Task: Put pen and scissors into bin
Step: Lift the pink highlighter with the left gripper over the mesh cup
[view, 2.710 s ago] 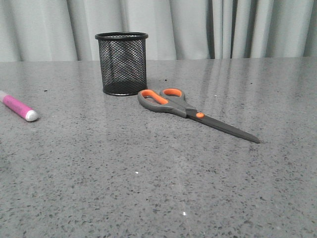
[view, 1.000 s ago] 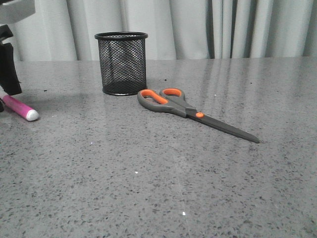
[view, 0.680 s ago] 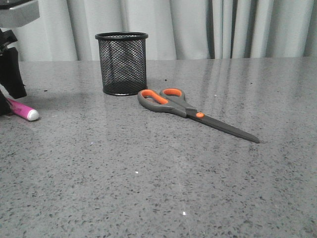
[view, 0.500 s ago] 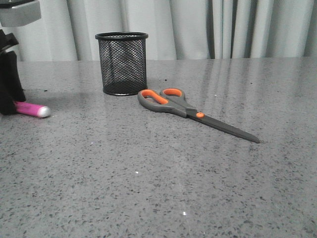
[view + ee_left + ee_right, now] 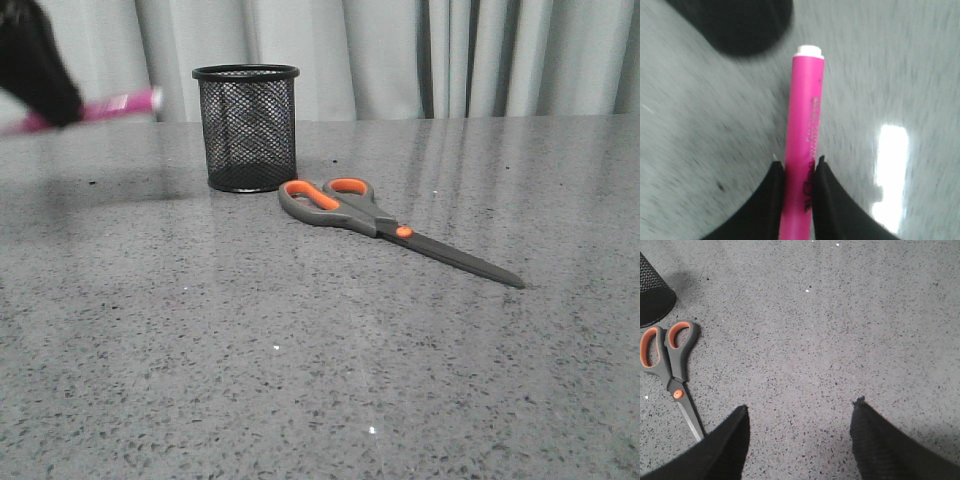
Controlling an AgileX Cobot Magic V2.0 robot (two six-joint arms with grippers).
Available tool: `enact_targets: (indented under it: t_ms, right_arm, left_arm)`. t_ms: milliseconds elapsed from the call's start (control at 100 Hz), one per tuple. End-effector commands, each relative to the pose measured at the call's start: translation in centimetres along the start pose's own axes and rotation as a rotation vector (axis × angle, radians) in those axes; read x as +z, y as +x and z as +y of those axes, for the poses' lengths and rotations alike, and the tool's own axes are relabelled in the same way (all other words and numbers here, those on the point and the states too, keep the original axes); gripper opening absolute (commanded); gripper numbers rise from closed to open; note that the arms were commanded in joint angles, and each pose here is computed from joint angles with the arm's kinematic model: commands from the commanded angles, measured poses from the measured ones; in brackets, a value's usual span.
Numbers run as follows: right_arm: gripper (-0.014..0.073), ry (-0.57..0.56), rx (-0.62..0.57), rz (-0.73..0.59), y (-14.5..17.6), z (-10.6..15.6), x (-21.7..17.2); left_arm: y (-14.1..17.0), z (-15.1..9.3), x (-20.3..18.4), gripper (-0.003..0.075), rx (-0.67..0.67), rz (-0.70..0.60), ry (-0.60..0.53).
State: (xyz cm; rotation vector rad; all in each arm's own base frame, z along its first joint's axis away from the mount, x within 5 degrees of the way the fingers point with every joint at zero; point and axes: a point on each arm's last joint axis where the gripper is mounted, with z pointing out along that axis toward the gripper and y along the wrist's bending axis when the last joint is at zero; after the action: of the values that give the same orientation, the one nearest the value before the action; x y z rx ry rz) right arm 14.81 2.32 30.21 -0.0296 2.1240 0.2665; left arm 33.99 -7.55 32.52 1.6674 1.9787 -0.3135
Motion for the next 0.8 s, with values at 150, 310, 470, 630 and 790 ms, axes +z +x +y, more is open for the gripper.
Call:
enact_targets:
  t_ms: [150, 310, 470, 630, 790]
  right_arm:
    - [0.0400, 0.011, -0.016, -0.091, -1.7, 0.0, -0.5]
    - [0.0400, 0.011, -0.016, -0.089, -1.7, 0.0, -0.5]
    - [0.0400, 0.011, -0.016, -0.089, -1.7, 0.0, -0.5]
    - [0.0400, 0.011, -0.016, -0.089, -1.7, 0.0, -0.5]
    - [0.0400, 0.011, -0.016, -0.089, -1.7, 0.0, -0.5]
  left_arm:
    - [-6.2, -1.0, -6.1, -0.0020, -0.131, -0.505, -0.150]
    - [-8.6, -0.4, -5.5, -0.0020, -0.133, -0.693, -0.183]
    - [-10.4, 0.7, -2.3, -0.0019, -0.190, -0.729, -0.245]
    - [-10.5, 1.9, 1.8, -0.0019, -0.261, -0.696, -0.253]
    - [-9.7, 2.8, 4.5, -0.0019, -0.299, -0.656, -0.223]
